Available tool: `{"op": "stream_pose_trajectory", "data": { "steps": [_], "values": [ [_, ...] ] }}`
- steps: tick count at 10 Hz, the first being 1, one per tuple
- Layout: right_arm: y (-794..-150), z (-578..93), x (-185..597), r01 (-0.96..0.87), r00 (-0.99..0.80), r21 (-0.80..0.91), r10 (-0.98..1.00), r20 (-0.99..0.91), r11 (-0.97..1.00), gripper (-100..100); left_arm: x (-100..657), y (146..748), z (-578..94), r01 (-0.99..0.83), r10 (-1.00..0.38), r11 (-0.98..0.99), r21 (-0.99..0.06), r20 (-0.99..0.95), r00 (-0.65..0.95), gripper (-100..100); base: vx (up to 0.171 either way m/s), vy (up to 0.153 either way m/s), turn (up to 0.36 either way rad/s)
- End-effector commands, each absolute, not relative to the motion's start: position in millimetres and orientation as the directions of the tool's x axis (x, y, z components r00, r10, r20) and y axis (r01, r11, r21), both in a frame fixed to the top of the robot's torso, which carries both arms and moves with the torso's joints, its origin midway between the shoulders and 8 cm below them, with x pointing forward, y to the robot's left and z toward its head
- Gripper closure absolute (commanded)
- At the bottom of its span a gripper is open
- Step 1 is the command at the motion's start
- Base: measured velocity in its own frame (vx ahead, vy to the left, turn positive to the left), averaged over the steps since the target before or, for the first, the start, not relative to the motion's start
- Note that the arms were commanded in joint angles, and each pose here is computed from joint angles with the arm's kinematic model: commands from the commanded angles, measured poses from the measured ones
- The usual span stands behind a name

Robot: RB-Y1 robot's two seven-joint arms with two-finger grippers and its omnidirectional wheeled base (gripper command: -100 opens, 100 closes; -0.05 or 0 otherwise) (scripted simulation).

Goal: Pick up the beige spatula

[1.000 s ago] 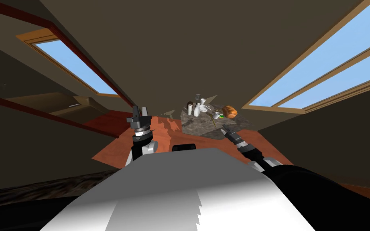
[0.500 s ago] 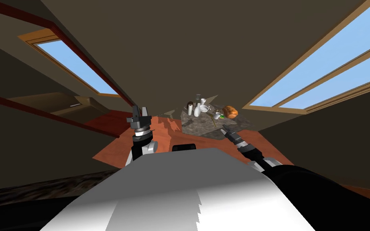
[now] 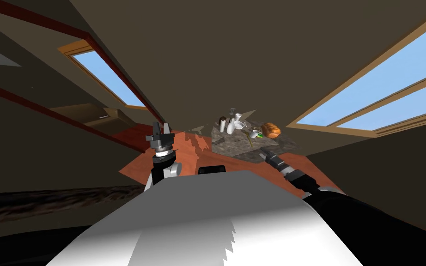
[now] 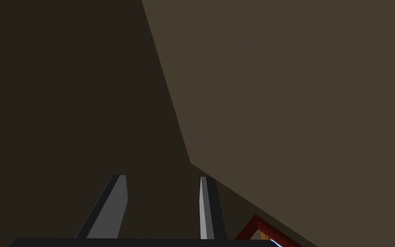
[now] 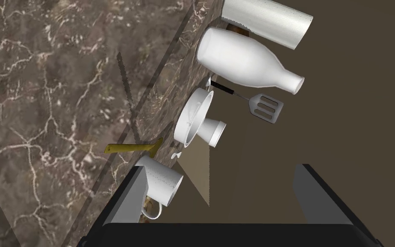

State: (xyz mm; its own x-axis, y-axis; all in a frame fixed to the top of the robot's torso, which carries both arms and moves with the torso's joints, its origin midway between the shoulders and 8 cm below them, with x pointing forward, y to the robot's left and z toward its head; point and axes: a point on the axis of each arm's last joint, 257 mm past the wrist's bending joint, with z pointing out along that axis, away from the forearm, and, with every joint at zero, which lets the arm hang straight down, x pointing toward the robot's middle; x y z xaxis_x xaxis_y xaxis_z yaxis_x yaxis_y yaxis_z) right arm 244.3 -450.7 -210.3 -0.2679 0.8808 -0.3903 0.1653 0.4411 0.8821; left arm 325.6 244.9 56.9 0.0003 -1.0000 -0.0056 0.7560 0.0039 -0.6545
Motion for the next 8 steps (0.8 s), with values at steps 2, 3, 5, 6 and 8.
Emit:
{"op": "stream_pose_trajectory", "data": {
  "steps": [2,3,5,6,8],
  "values": [
    [-475.9,-223.7,224.7,0.256,-0.300,0.838,0.863,-0.406,0.483,-100,325.6,244.9,57.0,0.756,-1.000,0.004,-0.655,-0.006,0.000,0,-0.056,0.041,0.184],
    [-487.4,-227.9,216.2,0.293,-0.311,0.816,0.857,-0.411,0.497,-100,325.6,244.9,56.9,0.756,-1.000,0.004,-0.655,-0.006,0.000,0,-0.052,0.038,0.170],
    [-499.2,-233.8,203.9,0.340,-0.330,0.787,0.849,-0.412,0.514,-100,325.6,245.0,56.9,0.756,-1.000,0.004,-0.655,-0.006,0.000,0,-0.028,0.020,0.091],
    [-510.4,-236.3,196.7,0.372,-0.339,0.764,0.844,-0.416,0.526,-100,325.6,245.0,56.9,0.756,-1.000,0.004,-0.655,-0.006,0.000,0,-0.056,0.041,0.185],
    [-510.3,-237.3,195.2,0.376,-0.346,0.760,0.842,-0.415,0.529,-100,325.6,245.0,56.9,0.756,-1.000,0.004,-0.655,-0.006,0.000,0,-0.015,0.011,0.050]
  ]
}}
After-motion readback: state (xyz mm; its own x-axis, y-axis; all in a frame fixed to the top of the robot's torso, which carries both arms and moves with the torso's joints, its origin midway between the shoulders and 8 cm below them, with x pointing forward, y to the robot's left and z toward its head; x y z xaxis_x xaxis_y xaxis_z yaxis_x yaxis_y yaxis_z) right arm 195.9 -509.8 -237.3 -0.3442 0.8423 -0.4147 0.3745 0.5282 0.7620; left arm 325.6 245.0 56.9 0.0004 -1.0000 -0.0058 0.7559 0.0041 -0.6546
